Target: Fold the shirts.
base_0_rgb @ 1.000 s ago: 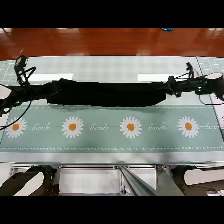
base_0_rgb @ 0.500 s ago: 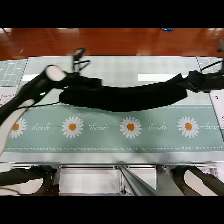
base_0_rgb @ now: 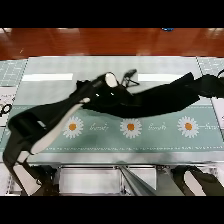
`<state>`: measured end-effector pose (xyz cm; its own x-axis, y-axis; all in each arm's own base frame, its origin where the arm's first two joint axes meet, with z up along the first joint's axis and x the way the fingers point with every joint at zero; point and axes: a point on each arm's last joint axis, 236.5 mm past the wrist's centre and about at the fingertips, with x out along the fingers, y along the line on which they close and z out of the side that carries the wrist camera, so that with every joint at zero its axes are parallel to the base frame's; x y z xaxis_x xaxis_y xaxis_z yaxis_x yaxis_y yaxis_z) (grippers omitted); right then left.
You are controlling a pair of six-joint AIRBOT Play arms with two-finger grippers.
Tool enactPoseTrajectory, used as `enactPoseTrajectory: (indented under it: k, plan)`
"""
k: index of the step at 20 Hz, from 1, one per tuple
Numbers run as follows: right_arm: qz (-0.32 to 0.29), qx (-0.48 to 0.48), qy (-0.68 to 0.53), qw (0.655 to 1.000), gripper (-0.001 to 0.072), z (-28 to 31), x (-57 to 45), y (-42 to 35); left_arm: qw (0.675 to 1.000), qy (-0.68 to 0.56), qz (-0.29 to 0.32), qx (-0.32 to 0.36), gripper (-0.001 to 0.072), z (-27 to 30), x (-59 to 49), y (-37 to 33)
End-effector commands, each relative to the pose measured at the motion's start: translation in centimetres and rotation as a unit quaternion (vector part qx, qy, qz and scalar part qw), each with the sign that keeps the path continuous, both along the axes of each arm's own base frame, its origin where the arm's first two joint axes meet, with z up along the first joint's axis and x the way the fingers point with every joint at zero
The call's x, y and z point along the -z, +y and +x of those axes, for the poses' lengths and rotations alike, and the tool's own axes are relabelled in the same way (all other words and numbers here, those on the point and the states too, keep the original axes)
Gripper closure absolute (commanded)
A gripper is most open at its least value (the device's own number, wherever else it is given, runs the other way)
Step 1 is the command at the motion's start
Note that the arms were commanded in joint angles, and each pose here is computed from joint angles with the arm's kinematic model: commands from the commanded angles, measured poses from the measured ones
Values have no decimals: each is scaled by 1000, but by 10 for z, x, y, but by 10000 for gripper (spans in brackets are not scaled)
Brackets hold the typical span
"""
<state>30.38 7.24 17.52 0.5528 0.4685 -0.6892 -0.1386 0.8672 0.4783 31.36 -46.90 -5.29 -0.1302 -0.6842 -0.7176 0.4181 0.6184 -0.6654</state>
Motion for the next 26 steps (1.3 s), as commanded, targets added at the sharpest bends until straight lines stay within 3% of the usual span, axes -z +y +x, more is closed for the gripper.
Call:
enactPoseTrajectory:
  k: [1,6,9,12,15,19,26]
  plan:
    - [5,-16,-5,1000,689,-7,-6,16,999,30,-2,42,690,-44,10,-33]
    - [25,-19,-4,999,689,-1,-8,37,1000,13,-22,-2,690,16,-33,14]
    - [49,-44,11,998,689,11,3,71,996,-12,-32,-84,690,74,-70,98]
    - [103,-69,7,992,689,39,12,131,983,-63,-34,-170,689,98,-104,205]
    - [150,-77,25,985,689,68,39,197,965,-117,-22,-234,690,85,-123,300]
    - [164,-107,74,978,689,95,92,280,939,-112,-4,-325,689,49,-108,378]
    - [207,-111,138,962,689,137,151,344,935,-87,6,-344,689,21,-69,385]
